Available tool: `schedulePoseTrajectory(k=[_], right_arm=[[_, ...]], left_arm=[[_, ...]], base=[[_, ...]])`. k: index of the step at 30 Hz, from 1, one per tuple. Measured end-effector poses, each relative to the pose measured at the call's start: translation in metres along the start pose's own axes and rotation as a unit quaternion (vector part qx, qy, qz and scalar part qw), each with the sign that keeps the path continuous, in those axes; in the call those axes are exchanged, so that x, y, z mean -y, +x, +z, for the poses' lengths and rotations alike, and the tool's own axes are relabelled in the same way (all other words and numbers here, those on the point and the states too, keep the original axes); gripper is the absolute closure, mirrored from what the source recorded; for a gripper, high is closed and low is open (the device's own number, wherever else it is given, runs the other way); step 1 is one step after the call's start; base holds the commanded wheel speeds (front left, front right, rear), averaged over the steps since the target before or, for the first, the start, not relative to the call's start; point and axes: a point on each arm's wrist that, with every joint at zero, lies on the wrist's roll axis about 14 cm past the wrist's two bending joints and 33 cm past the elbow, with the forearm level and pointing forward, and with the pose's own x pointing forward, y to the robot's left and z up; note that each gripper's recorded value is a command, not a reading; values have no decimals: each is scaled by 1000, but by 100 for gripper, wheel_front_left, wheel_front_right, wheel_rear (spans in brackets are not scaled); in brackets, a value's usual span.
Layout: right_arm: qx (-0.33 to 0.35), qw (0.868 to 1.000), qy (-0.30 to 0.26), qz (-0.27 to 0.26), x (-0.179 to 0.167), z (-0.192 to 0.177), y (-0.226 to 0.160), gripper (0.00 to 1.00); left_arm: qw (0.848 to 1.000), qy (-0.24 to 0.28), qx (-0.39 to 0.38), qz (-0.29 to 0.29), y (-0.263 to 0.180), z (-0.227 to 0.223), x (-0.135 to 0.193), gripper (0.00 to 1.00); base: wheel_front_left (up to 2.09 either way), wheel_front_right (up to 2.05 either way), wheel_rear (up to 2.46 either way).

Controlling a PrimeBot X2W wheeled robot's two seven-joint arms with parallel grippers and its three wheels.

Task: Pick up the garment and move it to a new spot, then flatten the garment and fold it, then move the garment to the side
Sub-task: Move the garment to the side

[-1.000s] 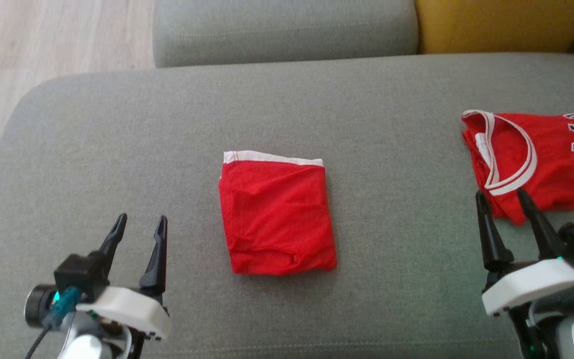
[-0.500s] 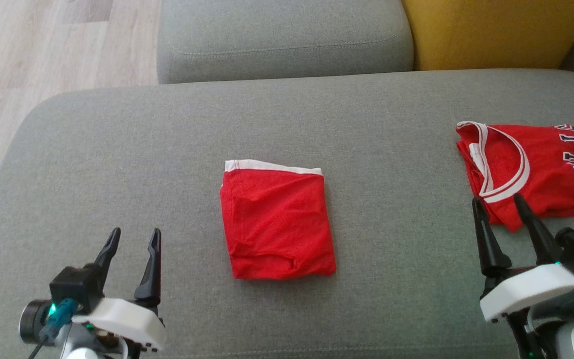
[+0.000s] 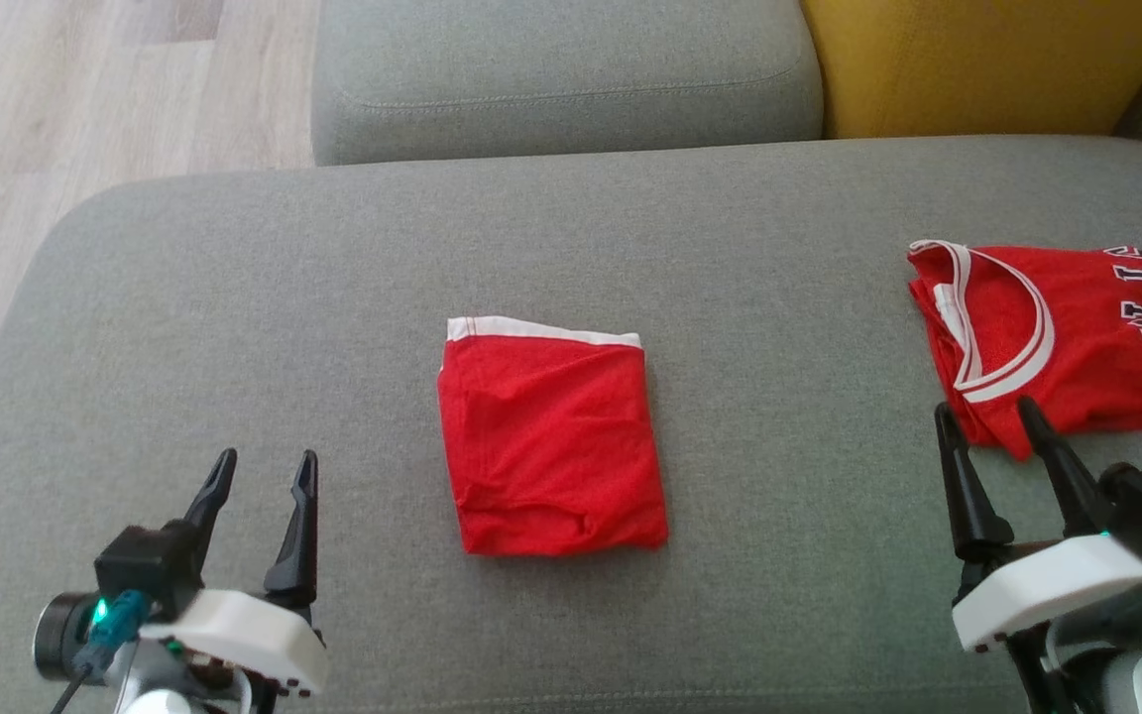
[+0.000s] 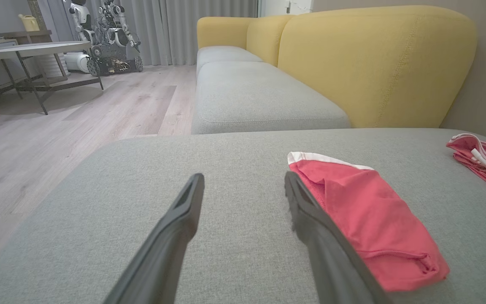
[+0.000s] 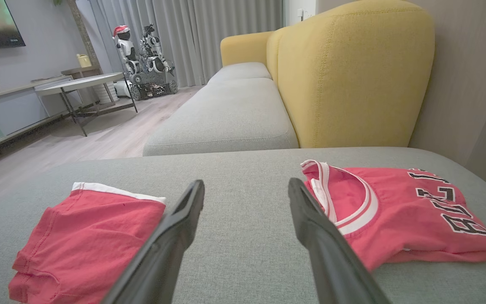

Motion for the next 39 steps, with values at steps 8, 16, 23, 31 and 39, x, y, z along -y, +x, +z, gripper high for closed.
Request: schedulePoseTrajectory(k=[8, 16, 23, 31, 39], right_arm=[[-3, 1000, 0, 1, 0, -2, 1, 0], [-4, 1000, 1, 2, -1, -3, 2, 0], [-15, 1000, 0, 4, -2, -9, 7, 0], [-58, 997, -9, 54, -30, -30, 48, 0], [-176, 972, 3, 156, -103, -103, 77, 0]], left_arm=[[1000, -1, -3, 3, 0, -2, -2, 0], [1000, -3, -3, 4, 0, -3, -3, 0], [1000, -3, -4, 8, 0, -4, -5, 0], [1000, -4, 15, 24, 16, 8, -15, 0], [999, -12, 7, 43, 17, -2, -26, 0]], base=[[0, 0, 0], [0, 0, 0], [0, 0, 0], [0, 0, 0], [0, 0, 0]])
